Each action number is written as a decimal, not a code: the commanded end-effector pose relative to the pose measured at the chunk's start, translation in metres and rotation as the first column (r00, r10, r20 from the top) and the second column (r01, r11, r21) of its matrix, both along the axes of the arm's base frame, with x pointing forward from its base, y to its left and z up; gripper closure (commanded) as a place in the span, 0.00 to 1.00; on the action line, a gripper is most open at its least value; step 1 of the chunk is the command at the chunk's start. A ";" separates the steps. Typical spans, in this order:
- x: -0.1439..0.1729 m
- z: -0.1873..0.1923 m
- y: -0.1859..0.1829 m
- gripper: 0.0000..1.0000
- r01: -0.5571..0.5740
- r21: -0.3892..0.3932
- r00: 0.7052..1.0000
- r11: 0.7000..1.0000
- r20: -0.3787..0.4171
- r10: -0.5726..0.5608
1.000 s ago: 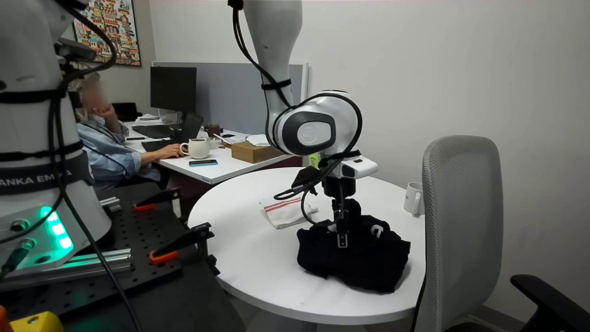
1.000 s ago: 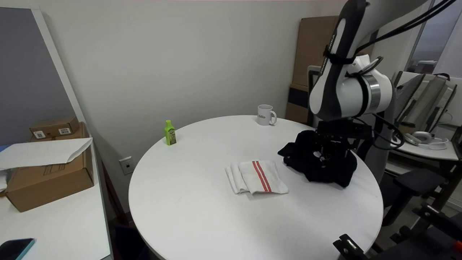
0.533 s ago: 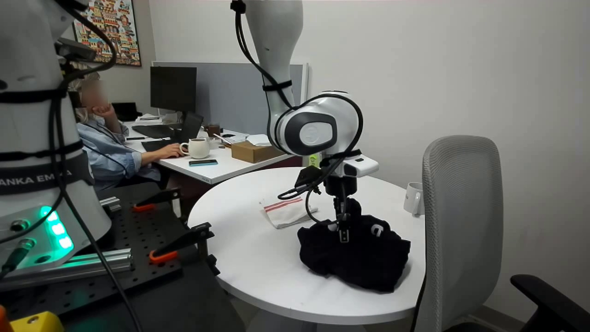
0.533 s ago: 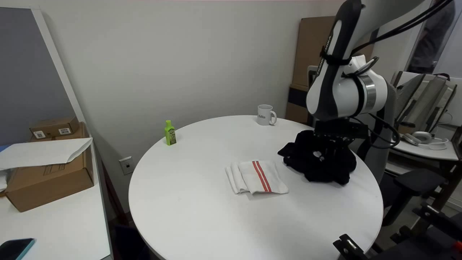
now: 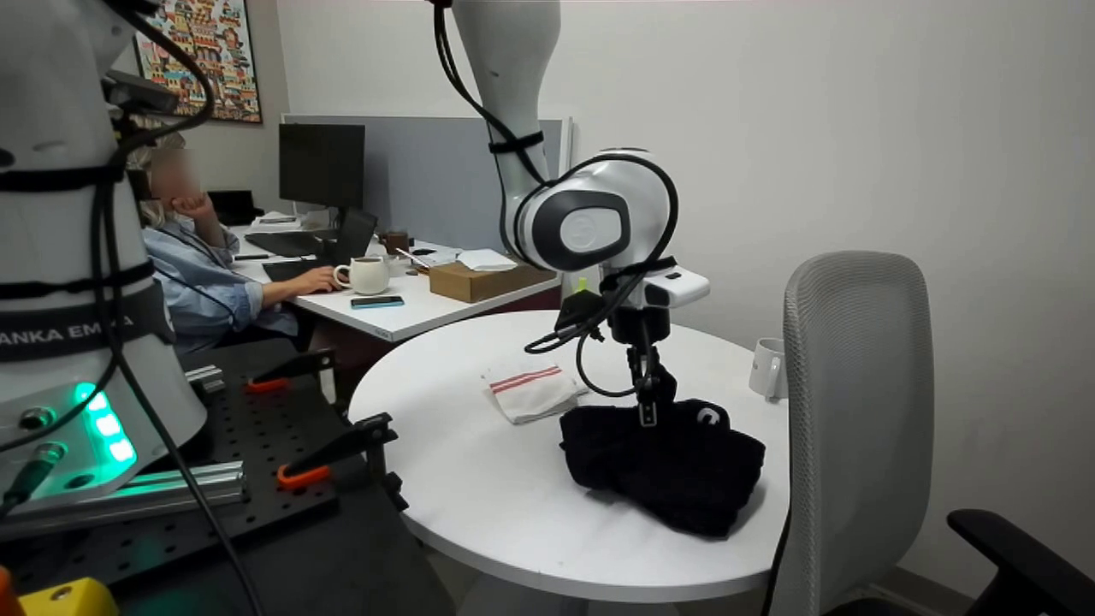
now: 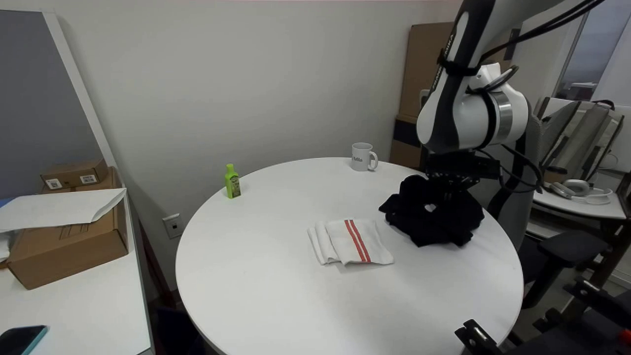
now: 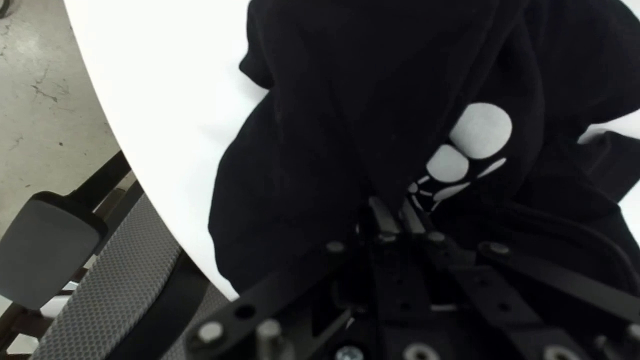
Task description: Place the black shirt on the backrest of the grey chair
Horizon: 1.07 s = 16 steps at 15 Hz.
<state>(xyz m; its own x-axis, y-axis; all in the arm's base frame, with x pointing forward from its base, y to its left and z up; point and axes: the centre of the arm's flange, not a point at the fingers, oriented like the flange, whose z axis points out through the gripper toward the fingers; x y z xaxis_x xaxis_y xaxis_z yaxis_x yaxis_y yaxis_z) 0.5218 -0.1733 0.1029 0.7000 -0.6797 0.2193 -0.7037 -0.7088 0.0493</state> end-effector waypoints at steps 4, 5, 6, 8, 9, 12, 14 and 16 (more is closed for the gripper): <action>0.003 0.114 0.023 0.99 -0.077 0.002 0.984 0.997 0.164 0.075; 0.005 0.134 0.026 0.99 -0.091 -0.004 0.977 0.996 0.195 0.090; 0.008 0.156 0.031 0.99 -0.114 -0.014 0.966 0.993 0.232 0.114; 0.014 0.202 0.040 0.99 -0.157 -0.035 0.941 0.987 0.298 0.160; 0.016 0.227 0.045 0.99 -0.175 -0.043 0.926 0.984 0.332 0.179; 0.021 0.301 0.062 0.99 -0.237 -0.083 0.877 0.968 0.410 0.250; 0.023 0.347 0.072 0.99 -0.284 -0.096 0.844 0.954 0.446 0.296; 0.022 0.385 0.082 0.99 -0.314 -0.104 0.817 0.944 0.477 0.324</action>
<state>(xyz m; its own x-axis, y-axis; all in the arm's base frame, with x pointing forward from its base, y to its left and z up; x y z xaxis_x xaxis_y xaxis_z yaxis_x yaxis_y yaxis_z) 0.5507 -0.1048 0.4278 0.6725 -0.4727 0.5695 -0.4430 -0.8735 -0.2018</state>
